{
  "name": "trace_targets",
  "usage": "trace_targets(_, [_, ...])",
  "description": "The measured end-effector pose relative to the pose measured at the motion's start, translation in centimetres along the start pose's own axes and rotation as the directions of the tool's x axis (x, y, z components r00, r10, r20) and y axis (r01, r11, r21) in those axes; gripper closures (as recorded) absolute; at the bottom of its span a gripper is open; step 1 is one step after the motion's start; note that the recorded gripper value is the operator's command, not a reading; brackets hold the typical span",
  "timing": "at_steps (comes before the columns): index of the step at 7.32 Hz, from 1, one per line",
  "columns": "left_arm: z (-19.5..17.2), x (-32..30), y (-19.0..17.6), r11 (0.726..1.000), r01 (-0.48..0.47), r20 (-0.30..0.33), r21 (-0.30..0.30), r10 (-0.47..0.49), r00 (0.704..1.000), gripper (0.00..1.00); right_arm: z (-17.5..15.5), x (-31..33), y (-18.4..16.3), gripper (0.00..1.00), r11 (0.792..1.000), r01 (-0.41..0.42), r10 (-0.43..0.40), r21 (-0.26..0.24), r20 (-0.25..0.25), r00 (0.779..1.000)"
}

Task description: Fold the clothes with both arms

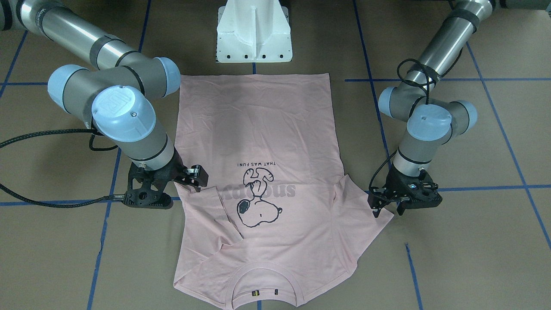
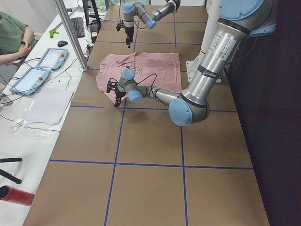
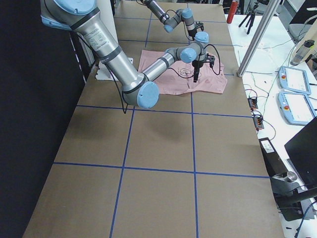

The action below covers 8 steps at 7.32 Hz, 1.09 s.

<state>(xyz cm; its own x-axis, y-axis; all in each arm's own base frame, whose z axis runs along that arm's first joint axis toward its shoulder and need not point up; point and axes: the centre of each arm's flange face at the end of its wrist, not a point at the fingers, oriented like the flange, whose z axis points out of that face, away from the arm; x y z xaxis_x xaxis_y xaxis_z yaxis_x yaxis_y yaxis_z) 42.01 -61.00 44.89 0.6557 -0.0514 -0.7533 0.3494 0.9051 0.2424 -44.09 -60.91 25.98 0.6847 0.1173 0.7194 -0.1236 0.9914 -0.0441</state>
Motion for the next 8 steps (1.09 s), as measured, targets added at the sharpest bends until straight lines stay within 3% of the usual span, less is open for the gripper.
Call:
trace_targets(1, [0.0, 0.1, 0.0, 1.0, -0.002, -0.002, 0.0, 0.002, 1.0, 0.99, 0.0, 0.0, 0.0, 0.0, 1.0, 0.0, 0.0, 0.0, -0.001, 1.0])
trace_targets(5, [-2.1, 2.5, -0.7, 1.0, -0.006, -0.03, 0.0, 0.006, 1.0, 1.0, 0.2, 0.1, 0.1, 0.0, 1.0, -0.001, 0.001, -0.001, -0.003, 1.0])
trace_targets(8, [-7.1, 12.8, -3.2, 0.993, 0.108, -0.068, -0.056, -0.111, 0.991, 1.0, 0.4, 0.4, 0.1, 0.0, 1.0, -0.002, 0.002, -0.002, -0.005, 1.0])
